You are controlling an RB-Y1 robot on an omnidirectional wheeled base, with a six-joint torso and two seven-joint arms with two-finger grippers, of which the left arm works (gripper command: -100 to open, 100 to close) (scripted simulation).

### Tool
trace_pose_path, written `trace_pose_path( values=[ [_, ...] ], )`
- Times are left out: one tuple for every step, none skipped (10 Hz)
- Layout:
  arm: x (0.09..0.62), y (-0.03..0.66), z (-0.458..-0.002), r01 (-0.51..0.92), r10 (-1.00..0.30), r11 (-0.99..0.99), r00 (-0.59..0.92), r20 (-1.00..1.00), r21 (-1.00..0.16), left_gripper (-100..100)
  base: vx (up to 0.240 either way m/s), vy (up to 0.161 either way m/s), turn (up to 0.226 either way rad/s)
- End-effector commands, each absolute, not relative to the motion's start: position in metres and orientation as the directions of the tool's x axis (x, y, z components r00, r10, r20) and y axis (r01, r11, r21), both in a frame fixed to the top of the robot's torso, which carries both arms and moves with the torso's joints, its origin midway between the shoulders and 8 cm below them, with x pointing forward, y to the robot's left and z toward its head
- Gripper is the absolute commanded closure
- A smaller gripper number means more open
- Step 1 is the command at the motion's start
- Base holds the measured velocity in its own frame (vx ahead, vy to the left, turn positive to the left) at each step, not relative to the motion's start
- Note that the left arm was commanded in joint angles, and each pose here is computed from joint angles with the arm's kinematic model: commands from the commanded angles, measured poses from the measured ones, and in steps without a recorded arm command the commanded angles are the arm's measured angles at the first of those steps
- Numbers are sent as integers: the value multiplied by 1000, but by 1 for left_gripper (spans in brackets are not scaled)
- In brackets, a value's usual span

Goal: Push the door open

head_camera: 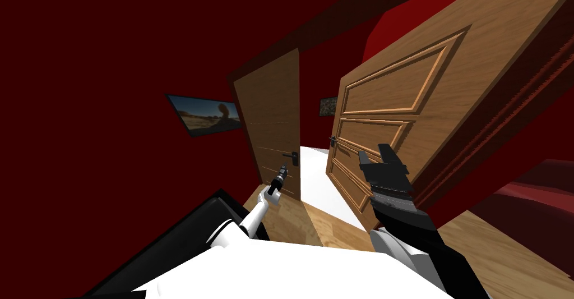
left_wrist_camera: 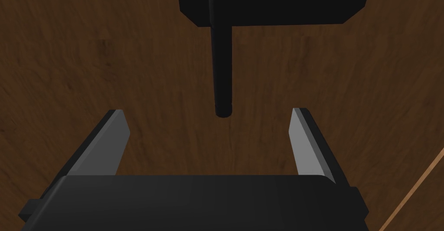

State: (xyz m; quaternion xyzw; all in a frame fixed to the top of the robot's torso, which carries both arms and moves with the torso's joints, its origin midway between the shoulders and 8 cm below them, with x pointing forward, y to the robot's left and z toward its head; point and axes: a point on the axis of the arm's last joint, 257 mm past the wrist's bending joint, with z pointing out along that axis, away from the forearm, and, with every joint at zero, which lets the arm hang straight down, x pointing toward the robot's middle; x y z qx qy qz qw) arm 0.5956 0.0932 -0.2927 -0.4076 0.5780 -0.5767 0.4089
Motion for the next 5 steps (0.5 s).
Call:
trace_pose_path(
  values=[
    [596,93,-293,0,-943,3,-333,-3,-1000,-100,6,-7,21],
    [596,93,-293,0,-943,3,-333,-3,-1000,-100,0,0,0],
    [596,93,-293,0,-943,3,-333,-3,-1000,-100,0,0,0],
    [596,93,-293,0,-943,3,-333,-3,-1000,-100,0,0,0],
    [596,94,-293,0,-942,2,-335,-2,-1000,-100,11,-11,35]
  ],
)
